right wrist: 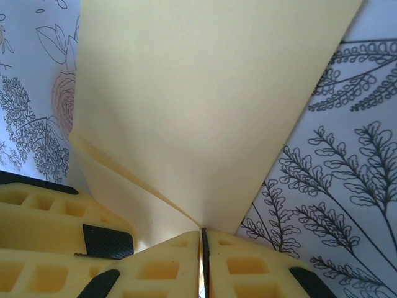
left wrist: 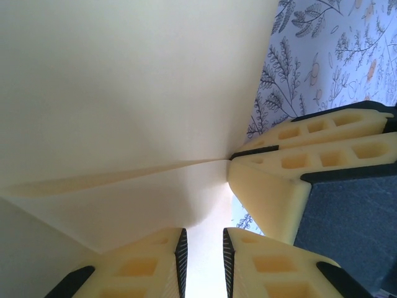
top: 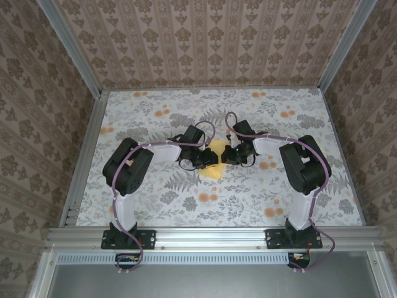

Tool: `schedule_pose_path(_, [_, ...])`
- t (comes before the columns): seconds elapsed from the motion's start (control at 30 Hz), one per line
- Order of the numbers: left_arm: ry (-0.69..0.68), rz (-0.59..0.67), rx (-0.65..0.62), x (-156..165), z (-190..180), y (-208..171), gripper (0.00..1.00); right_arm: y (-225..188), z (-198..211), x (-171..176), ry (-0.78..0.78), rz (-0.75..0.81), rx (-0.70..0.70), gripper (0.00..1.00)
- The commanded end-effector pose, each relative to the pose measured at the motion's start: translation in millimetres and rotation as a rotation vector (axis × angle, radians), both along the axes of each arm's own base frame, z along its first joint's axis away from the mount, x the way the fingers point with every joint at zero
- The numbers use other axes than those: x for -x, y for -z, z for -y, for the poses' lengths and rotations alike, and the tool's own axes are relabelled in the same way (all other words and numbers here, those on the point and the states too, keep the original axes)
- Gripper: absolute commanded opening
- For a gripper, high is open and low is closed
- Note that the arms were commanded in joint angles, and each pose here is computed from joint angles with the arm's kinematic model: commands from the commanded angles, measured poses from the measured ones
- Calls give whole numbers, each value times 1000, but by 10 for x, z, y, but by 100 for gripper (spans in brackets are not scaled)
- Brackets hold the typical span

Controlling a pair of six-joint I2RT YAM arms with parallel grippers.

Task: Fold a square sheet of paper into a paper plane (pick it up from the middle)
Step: Fold the triangle a second time at the center of the table.

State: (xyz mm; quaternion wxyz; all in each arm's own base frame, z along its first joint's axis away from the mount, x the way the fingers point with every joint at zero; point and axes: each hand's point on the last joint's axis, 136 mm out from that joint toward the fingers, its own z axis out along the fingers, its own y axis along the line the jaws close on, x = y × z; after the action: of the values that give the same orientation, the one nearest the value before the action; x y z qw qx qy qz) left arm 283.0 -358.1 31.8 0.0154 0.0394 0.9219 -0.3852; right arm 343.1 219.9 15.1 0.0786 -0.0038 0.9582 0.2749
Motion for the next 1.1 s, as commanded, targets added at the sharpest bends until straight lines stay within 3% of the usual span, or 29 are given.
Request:
schedule_pose_path(0.0, [22,-7,-12,18,30,63,24,3,82,94,9,-21,44,11])
schedule_pose_path(0.23, [22,-12,-18,21,22,80,22,-195,77,40,26,29,24,19])
schedule_pose_path(0.47, [28,-12,-15,26,31,77,20,-301,60,48,26,48,0,19])
schedule_pose_path(0.67, [40,-6,-15,31,32,70,18,-206,-9,51,19,10,-21,16])
schedule_pose_path(1.07, [62,3,-18,36,50,46,18,18,58,-200,66,-14,85,16])
